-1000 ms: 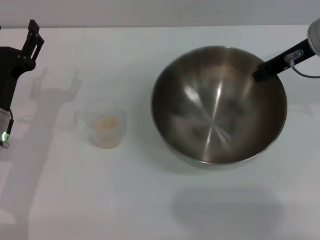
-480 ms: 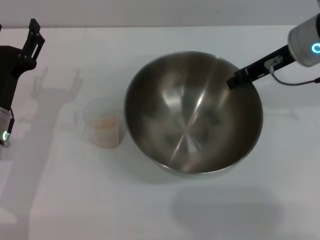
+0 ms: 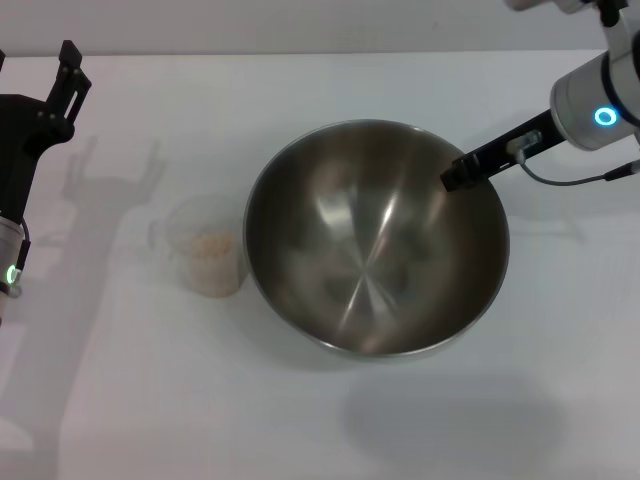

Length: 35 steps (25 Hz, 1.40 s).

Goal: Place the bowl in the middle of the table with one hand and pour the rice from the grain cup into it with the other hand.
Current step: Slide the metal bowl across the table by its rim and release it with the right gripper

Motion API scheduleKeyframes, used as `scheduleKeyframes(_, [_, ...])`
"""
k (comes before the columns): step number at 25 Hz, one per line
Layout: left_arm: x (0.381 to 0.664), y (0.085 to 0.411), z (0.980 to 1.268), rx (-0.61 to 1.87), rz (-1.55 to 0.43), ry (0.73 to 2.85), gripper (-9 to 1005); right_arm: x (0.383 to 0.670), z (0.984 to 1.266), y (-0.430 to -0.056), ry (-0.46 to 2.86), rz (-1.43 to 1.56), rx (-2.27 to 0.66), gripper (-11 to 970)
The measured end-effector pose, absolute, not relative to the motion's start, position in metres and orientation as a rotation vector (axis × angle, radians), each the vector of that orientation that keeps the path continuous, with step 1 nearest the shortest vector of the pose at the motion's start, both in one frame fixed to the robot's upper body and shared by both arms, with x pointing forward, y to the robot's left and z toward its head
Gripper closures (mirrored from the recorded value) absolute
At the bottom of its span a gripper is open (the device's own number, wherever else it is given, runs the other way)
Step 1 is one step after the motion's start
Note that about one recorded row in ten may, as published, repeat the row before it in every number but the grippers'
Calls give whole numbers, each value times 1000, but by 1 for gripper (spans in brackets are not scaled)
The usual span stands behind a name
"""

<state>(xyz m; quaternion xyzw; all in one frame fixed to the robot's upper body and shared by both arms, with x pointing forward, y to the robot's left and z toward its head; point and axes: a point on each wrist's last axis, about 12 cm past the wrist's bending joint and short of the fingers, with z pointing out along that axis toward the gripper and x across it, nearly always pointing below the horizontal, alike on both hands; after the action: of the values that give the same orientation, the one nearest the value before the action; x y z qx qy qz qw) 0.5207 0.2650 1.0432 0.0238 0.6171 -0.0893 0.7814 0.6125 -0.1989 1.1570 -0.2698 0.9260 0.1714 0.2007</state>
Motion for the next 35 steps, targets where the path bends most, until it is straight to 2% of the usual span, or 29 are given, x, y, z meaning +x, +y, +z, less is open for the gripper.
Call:
scheduleKeyframes(14, [519,264,1042,53,-197,1337,247,616,1149,-192,2596,473,-750,959])
scheduleKeyframes(22, [516,264,1041,44,-201,1338,252,617,1153,-188,2573,455,-787,866])
scheduleKeyframes(27, [515,264,1041,40,-202,1336,255,617,1161,-184,2541,385,-838,751])
scheduleKeyframes(32, [513,265,1041,37,-200,1329,259,623,1182,-177,2435,318,-860,588])
scheduleKeyframes(35, [512,267,1041,33,-197,1325,261,627,1196,-171,2348,293,-870,564])
